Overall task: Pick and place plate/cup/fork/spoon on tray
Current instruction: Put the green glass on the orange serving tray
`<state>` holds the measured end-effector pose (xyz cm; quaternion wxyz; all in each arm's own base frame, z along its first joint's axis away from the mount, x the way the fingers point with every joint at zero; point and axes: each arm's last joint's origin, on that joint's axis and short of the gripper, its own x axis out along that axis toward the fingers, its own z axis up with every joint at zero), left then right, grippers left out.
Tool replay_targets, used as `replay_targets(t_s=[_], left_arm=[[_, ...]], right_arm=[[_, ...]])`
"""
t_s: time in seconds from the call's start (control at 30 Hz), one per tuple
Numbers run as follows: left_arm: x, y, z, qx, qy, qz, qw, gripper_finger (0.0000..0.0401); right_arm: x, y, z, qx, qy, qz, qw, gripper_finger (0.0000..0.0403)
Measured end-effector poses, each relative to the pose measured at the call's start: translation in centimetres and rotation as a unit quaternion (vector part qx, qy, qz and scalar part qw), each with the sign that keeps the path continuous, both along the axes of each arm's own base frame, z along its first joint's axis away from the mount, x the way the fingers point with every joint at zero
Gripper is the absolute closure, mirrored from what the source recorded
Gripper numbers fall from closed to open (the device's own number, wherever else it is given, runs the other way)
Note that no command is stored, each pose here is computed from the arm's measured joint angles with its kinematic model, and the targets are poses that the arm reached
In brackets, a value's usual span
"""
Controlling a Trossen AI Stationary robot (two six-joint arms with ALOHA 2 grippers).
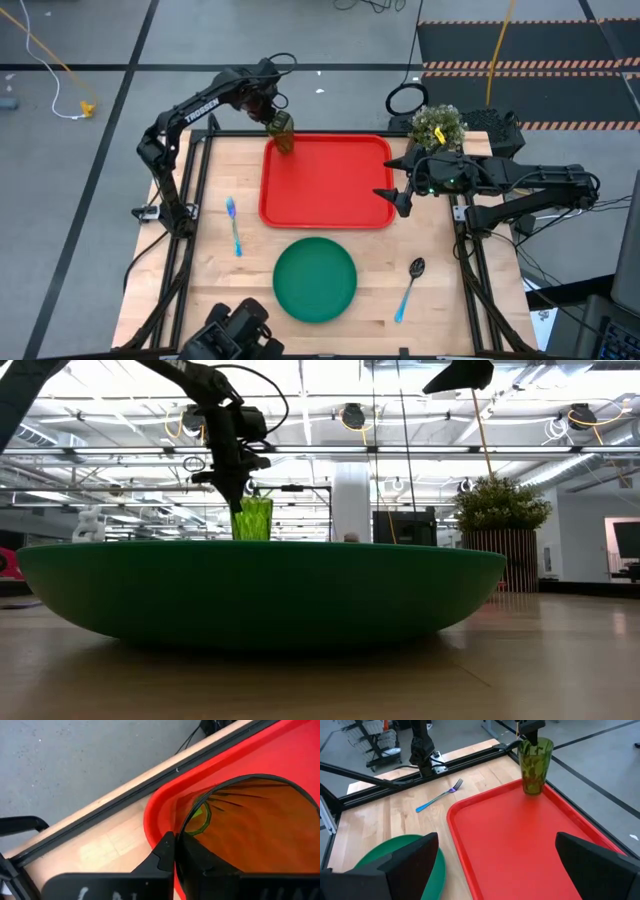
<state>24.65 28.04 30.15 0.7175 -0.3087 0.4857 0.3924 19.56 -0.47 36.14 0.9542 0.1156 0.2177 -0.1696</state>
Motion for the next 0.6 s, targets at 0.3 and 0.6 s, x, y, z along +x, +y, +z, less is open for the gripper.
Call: replay_targets(t_s=[0.3,0.6], left_arm=[[-1.0,0.9,-0.2,0.000,-0.002,0.025,1.000,0.0388],[-1.2,0.5,-2.5,-0.036,0.006,0.020,0.999,0.0370]], right_arm=[[0.0,0.0,0.0,-0.008,0.003,0.005,1.000,0.0009],[0.0,-0.1,0.0,-0.021,0.006,-0.002,1.000,0.0009]])
